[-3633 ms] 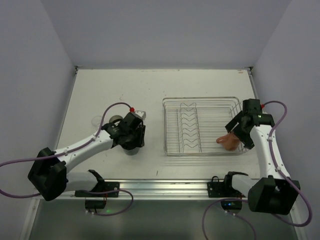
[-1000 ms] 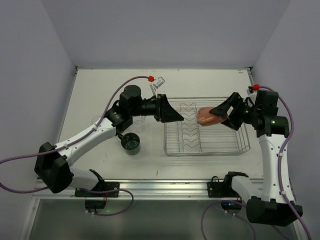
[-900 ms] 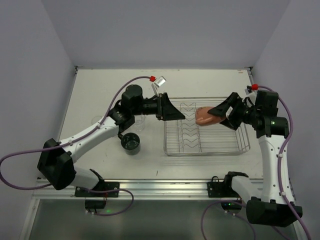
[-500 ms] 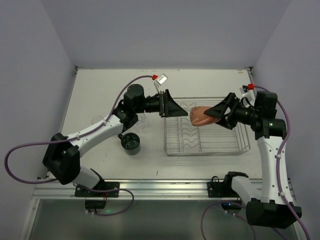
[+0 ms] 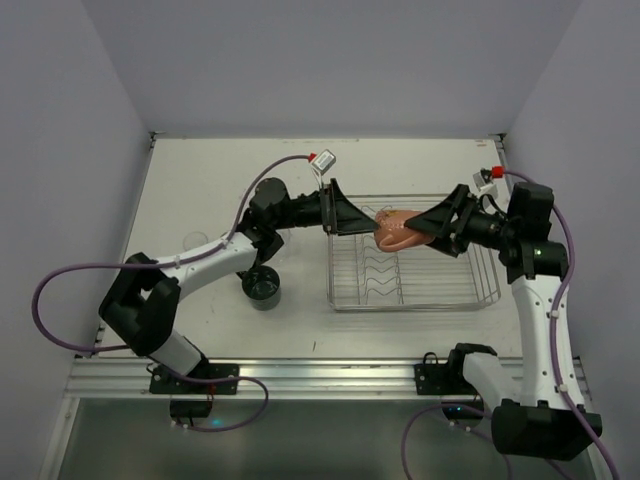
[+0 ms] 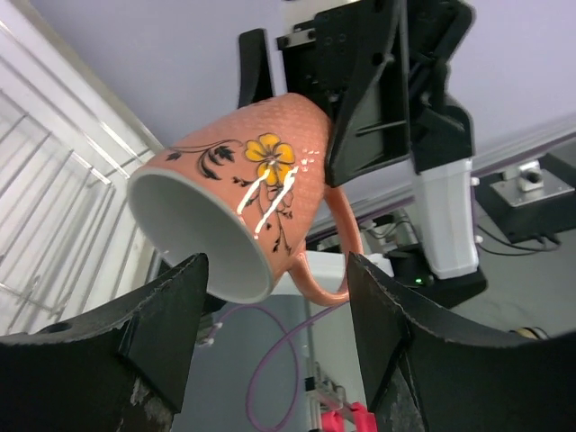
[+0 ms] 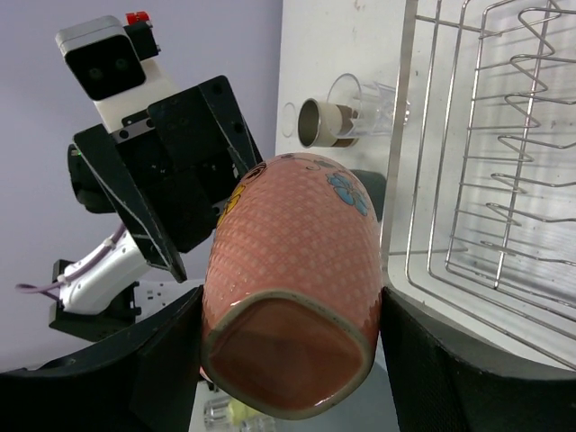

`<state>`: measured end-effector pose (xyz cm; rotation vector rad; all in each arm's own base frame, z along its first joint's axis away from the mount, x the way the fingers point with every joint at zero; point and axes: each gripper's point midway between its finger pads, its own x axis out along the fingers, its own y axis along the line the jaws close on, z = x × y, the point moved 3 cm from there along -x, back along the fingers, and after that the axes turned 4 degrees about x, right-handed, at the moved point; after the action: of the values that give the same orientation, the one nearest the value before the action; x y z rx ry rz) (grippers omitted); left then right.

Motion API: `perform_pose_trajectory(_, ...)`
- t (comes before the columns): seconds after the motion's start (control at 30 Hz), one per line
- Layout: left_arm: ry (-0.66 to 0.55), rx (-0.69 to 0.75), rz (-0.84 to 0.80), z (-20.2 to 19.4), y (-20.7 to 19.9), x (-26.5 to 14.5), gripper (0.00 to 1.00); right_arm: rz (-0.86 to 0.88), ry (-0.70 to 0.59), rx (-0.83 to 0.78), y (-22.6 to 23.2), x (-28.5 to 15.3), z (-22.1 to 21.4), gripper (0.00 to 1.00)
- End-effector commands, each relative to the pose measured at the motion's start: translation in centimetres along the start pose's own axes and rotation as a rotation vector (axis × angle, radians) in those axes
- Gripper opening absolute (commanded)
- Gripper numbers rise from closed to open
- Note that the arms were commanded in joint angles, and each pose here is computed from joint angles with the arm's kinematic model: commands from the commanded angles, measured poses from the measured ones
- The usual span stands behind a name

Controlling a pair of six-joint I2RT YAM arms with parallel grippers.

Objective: Unload the cups from the dish rack

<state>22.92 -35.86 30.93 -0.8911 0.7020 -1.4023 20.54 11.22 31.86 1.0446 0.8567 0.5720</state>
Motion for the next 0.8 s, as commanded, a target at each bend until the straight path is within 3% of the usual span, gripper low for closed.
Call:
perform_pose_trajectory(0.0, -0.046, 0.051, -0.2, 0.5, -3.1, -0.6, 0.67, 0.127, 0.047, -0.025, 2.3, -0.5, -0.4, 0.0)
perform_pose_trajectory(0.27, -0.073, 0.009, -0.345, 0.2, -5.3, -1.1, 0.66, 0.184, 0.07, -0.025, 1.9, 0.2, -0.2, 0.0)
perform_pose_trajectory(0.77, -0.064, -0.075, -0.304, -0.5, -3.9, 1.3, 0.6, 0.18, 0.085, -0.085, 2.0, 0.8, -0.9, 0.0)
